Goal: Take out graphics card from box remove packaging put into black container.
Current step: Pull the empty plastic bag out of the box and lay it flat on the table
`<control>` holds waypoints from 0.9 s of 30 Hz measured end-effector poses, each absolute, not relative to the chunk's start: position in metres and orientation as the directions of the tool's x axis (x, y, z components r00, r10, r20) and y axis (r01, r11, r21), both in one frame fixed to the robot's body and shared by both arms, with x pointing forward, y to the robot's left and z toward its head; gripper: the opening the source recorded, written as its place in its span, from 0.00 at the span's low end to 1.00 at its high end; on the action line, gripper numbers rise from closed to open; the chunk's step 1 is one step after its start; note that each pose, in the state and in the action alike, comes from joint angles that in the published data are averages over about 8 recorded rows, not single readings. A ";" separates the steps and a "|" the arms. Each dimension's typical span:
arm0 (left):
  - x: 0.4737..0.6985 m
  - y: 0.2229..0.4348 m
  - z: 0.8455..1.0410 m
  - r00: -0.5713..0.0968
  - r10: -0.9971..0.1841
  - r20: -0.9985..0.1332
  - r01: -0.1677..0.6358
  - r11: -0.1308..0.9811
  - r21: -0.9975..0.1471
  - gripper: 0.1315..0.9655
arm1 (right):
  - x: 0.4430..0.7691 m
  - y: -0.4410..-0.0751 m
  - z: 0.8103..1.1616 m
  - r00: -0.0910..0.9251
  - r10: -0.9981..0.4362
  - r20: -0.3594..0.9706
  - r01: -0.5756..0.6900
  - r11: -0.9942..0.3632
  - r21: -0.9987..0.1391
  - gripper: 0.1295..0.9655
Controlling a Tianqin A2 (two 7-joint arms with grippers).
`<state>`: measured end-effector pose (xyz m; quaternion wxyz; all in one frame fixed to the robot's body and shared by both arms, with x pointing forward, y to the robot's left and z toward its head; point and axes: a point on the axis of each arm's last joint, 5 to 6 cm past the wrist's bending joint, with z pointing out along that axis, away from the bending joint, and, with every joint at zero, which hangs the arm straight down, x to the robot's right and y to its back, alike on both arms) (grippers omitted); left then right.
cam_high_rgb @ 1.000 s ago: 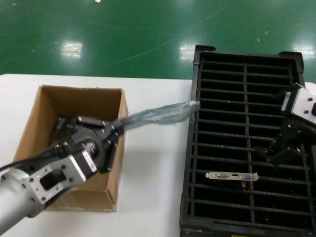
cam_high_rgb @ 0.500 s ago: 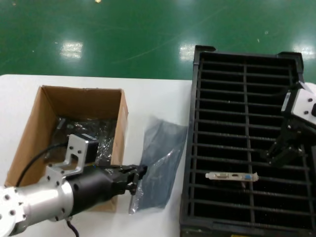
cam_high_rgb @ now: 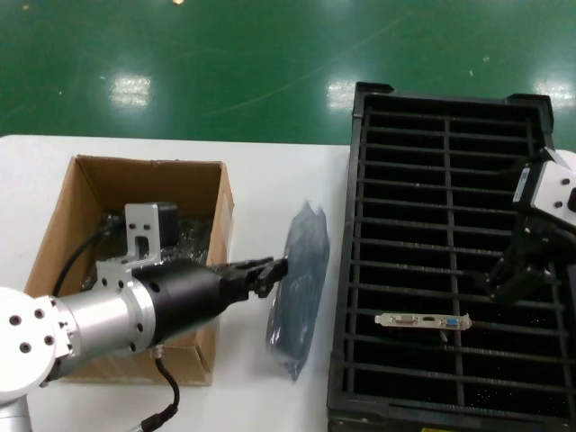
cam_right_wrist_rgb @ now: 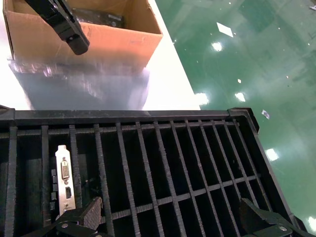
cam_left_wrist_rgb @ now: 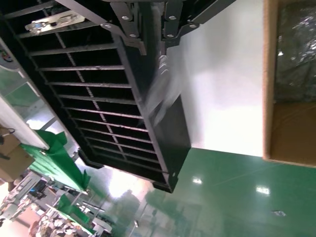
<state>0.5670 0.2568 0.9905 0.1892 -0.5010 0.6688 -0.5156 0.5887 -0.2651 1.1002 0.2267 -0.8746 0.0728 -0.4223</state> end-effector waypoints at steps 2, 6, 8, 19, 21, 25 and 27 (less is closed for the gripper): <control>0.567 0.257 0.994 -0.431 -0.863 0.265 -0.465 -0.039 -0.884 0.07 | 0.589 -0.265 1.100 0.633 -0.319 0.706 0.064 -0.887 -0.458 1.00; 0.562 0.261 1.004 -0.447 -0.864 0.231 -0.412 -0.031 -0.911 0.10 | 0.589 -0.265 1.100 0.633 -0.319 0.706 0.064 -0.887 -0.458 1.00; 0.556 0.266 1.013 -0.456 -0.870 0.187 -0.352 -0.017 -0.936 0.14 | 0.589 -0.265 1.100 0.633 -0.319 0.706 0.064 -0.887 -0.458 1.00; 0.521 0.279 1.049 -0.445 -0.888 -0.118 0.013 0.126 -0.992 0.38 | 0.589 -0.263 1.095 0.636 -0.323 0.701 0.086 -0.873 -0.480 1.00; 0.523 0.278 1.046 -0.450 -0.886 -0.113 0.015 0.119 -0.993 0.44 | 0.589 -0.262 1.091 0.638 -0.327 0.697 0.102 -0.861 -0.498 1.00; 0.526 0.276 1.039 -0.460 -0.880 -0.116 0.036 0.111 -0.993 0.53 | 0.590 -0.258 1.081 0.642 -0.340 0.687 0.139 -0.830 -0.540 1.00; 0.526 0.275 1.036 -0.464 -0.878 -0.120 0.051 0.109 -0.993 0.59 | 0.590 -0.256 1.076 0.643 -0.349 0.682 0.158 -0.810 -0.564 1.00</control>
